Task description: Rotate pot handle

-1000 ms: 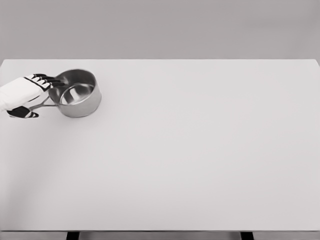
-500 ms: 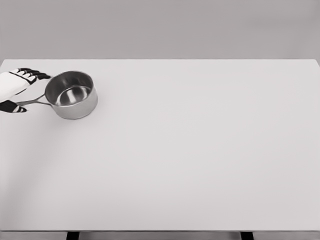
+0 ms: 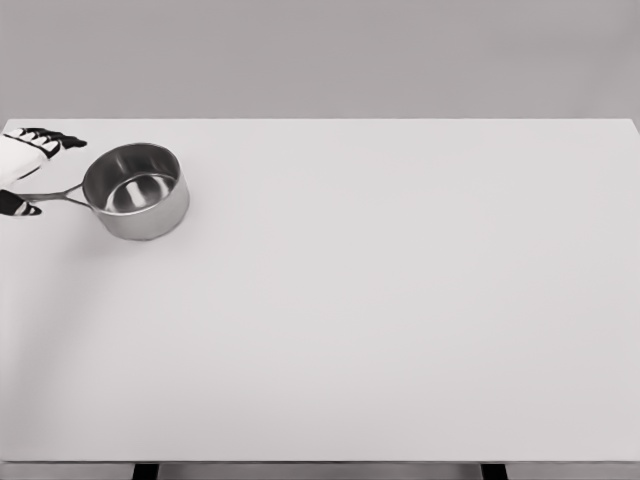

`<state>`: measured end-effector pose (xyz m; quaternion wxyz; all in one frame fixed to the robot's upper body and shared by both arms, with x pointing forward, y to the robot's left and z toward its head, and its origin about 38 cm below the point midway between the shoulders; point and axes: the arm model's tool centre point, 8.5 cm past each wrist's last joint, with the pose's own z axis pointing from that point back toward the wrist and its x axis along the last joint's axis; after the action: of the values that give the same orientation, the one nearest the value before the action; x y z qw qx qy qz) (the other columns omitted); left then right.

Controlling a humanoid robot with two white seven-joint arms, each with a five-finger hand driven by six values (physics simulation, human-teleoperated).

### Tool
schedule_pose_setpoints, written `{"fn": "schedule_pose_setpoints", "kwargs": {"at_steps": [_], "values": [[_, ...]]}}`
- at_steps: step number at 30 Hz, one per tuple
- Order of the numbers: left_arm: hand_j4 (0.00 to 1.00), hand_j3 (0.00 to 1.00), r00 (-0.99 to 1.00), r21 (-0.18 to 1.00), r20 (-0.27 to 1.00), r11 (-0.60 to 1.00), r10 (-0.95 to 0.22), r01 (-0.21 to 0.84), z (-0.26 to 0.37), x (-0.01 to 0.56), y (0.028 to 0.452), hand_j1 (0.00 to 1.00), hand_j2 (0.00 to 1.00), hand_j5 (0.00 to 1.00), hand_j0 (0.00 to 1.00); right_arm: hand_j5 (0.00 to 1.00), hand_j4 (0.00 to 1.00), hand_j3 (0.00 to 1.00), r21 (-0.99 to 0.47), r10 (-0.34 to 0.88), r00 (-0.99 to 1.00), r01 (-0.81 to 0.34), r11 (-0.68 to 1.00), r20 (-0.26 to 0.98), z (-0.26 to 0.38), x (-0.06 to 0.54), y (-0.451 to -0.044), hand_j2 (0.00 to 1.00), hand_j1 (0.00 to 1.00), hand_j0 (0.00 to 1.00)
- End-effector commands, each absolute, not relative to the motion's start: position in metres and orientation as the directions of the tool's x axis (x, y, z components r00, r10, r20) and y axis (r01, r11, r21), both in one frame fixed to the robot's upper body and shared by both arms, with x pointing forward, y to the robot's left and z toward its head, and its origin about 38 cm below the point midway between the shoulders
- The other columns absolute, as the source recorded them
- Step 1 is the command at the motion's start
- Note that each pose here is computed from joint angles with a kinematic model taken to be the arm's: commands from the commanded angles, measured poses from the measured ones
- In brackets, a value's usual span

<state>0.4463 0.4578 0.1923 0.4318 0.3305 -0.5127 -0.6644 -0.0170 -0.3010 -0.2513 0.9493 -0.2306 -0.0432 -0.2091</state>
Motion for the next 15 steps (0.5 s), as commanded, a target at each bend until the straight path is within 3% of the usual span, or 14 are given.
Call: {"fn": "schedule_pose_setpoints", "kwargs": {"at_steps": [1,15], "values": [[1.00,1.00,-0.385,0.963,0.017,-0.089,-0.923,0.254,0.186,0.446,0.465,1.00,1.00,1.00,1.00,1.00,1.00,1.00,-0.420,-0.378,0.909,0.418,0.806,0.179,-0.251,-0.017,-0.301,1.00,1.00,1.00],[1.00,1.00,-0.372,0.959,-0.034,-0.135,-0.928,0.249,0.190,0.462,0.462,1.00,1.00,1.00,1.00,1.00,1.00,1.00,-0.420,-0.378,0.909,0.418,0.806,0.179,-0.251,-0.017,-0.301,1.00,1.00,1.00]]}}
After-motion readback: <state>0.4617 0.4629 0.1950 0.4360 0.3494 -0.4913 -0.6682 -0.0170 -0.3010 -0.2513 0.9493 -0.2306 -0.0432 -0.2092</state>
